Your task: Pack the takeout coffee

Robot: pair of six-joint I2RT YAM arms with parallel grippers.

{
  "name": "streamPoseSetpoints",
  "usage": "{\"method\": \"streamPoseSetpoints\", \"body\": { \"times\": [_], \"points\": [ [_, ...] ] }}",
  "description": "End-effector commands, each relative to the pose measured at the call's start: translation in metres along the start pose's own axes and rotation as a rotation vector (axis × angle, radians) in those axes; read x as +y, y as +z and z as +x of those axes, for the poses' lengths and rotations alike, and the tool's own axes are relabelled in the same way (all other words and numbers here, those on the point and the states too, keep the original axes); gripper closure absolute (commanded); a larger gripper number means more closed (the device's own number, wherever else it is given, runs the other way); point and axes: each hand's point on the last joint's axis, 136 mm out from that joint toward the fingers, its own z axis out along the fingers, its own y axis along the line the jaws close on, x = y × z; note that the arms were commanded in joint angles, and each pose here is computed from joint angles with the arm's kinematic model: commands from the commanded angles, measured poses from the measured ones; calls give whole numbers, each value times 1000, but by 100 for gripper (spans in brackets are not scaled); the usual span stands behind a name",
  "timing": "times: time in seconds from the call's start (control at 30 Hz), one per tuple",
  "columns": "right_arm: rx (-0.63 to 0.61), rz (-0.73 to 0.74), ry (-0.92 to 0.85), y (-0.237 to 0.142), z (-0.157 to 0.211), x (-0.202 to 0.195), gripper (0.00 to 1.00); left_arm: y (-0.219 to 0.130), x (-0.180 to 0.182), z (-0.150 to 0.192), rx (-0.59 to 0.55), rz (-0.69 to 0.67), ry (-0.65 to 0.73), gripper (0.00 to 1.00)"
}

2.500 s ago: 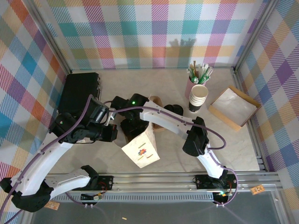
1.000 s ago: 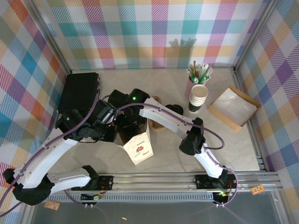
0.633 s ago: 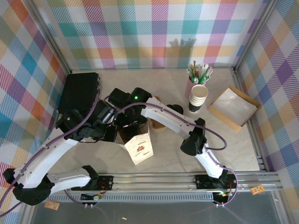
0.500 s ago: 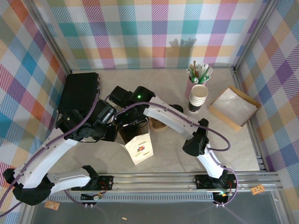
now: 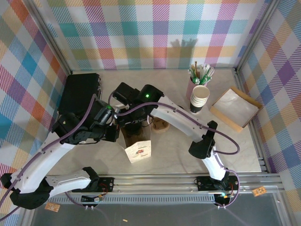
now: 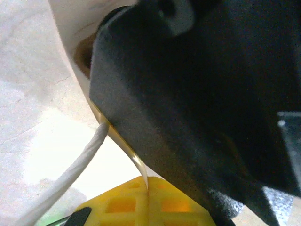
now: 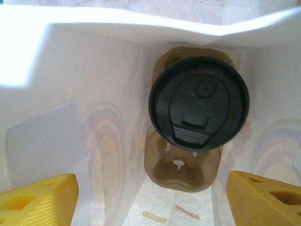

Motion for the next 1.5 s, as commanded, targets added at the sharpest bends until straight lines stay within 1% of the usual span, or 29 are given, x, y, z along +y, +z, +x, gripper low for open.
{"method": "streamPoseSetpoints", "body": {
  "times": [0.0,0.1,0.23,0.37,0.57,0.63,0.7,0.73,0.83,0.87,0.9,1.0,1.17,1.33,1.47],
  "points": [
    [-173,-211,-1,-74,-18,35,18,17,8,24,126,-47,-4,97],
    [-175,-223,15,-78,-18,34,21,15,10,25,117,-54,-15,96],
    [-177,-187,62,-83,-15,24,24,13,12,26,98,-49,-21,94],
    [-180,-195,53,-86,-15,23,25,15,9,26,79,-20,-17,85],
    [-198,-210,80,-88,-22,23,29,24,6,28,111,-17,3,83],
    [-215,-208,83,-90,-25,22,30,24,6,27,113,-20,5,80],
    [-234,-213,82,-94,-29,21,30,22,7,26,103,-20,3,74],
    [-246,-213,82,-96,-32,20,30,20,7,25,94,-21,0,69],
    [-280,-211,80,-102,-38,18,30,11,8,19,53,-23,-3,45],
    [-294,-213,79,-105,-41,17,29,8,8,15,33,-18,-2,36],
    [-309,-214,74,-107,-44,16,29,4,7,12,13,-9,-3,29],
    [-339,-219,68,-112,-51,15,29,-5,3,4,-37,17,-2,17],
    [-390,-236,75,-123,-62,12,29,-13,-7,-5,-78,68,9,13],
    [-421,-306,69,-132,-71,23,31,-20,-22,-15,-134,152,17,13],
    [-454,-314,101,-140,-76,22,33,-28,-34,-25,-192,221,34,13]
  ]
}}
